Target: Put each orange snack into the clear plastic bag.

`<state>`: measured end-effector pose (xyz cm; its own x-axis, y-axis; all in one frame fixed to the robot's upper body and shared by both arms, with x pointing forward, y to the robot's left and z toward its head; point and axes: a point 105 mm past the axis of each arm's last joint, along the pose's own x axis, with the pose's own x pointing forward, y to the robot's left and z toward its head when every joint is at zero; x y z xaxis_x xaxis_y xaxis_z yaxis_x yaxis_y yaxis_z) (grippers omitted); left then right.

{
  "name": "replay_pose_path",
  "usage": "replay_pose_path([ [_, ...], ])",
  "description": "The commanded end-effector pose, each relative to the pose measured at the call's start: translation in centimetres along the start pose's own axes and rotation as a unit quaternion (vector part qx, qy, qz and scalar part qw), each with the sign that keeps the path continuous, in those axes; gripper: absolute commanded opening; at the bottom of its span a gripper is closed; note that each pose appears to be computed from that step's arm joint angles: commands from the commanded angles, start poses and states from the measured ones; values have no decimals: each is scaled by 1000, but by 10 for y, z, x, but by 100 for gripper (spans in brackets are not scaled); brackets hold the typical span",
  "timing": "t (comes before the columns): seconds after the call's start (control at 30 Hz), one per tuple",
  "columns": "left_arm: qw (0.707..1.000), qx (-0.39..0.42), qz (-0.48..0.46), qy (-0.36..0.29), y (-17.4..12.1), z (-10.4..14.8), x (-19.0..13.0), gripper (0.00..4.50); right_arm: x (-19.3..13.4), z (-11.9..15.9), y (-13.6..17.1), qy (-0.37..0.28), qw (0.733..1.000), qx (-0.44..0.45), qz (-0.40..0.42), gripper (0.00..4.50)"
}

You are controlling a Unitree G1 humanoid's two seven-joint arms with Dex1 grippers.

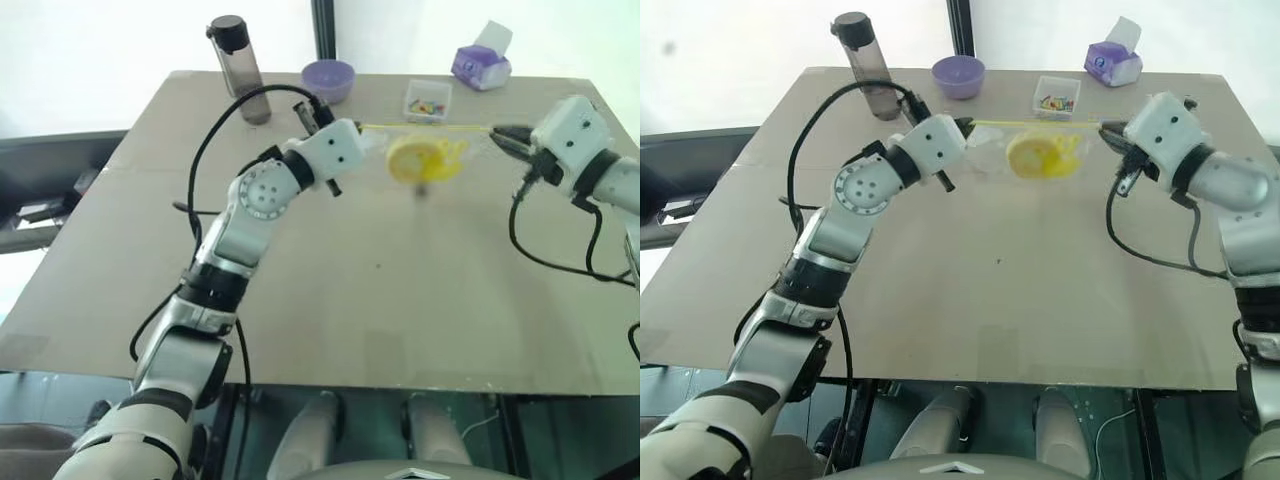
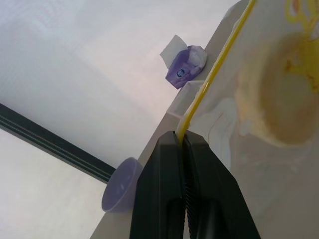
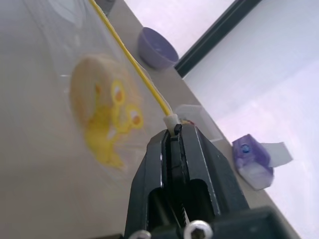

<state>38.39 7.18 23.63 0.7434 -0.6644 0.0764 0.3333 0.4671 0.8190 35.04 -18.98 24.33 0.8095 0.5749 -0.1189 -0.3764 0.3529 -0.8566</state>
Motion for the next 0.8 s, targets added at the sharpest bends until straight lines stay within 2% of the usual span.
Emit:
replay_pose_path([
  [0.03, 996, -59, -52, 29, -20, -10, -26, 0, -20, -8, 12, 23, 998, 50, 25, 3],
  [0.07, 991, -107, -72, 32, -34, -11, -34, 0, -24, -10, 25, 29, 996, 66, 50, 3],
  [0.13, 978, -174, -97, 64, -62, -21, -54, 67, -34, -18, 53, 49, 988, 118, 90, 69],
  [0.17, 970, -196, -112, 87, -77, -28, -64, 86, -39, -23, 66, 60, 983, 140, 99, 89],
  [0.3, 946, -291, -87, 118, -104, -43, -94, 267, -56, -42, 99, 81, 963, 245, 74, 272],
  [0.33, 938, -315, -74, 121, -107, -47, -101, 306, -61, -47, 102, 83, 957, 271, 57, 274],
  [0.4, 930, -339, -62, 128, -112, -50, -118, 306, -75, -55, 103, 76, 938, 337, 26, 274],
  [0.5, 928, -342, -76, 132, -119, -48, -142, 306, -99, -67, 104, 82, 923, 377, 11, 274],
  [0.63, 906, -399, -45, 134, -105, -45, -170, 306, -134, -69, 110, 75, 903, 420, 48, 274],
  [0.7, 904, -406, -36, 130, -96, -41, -179, 306, -148, -69, 110, 71, 891, 441, 75, 274],
  [0.8, 910, -388, -38, 143, -89, -40, -190, 306, -158, -73, 105, 73, 892, 438, 86, 274],
])
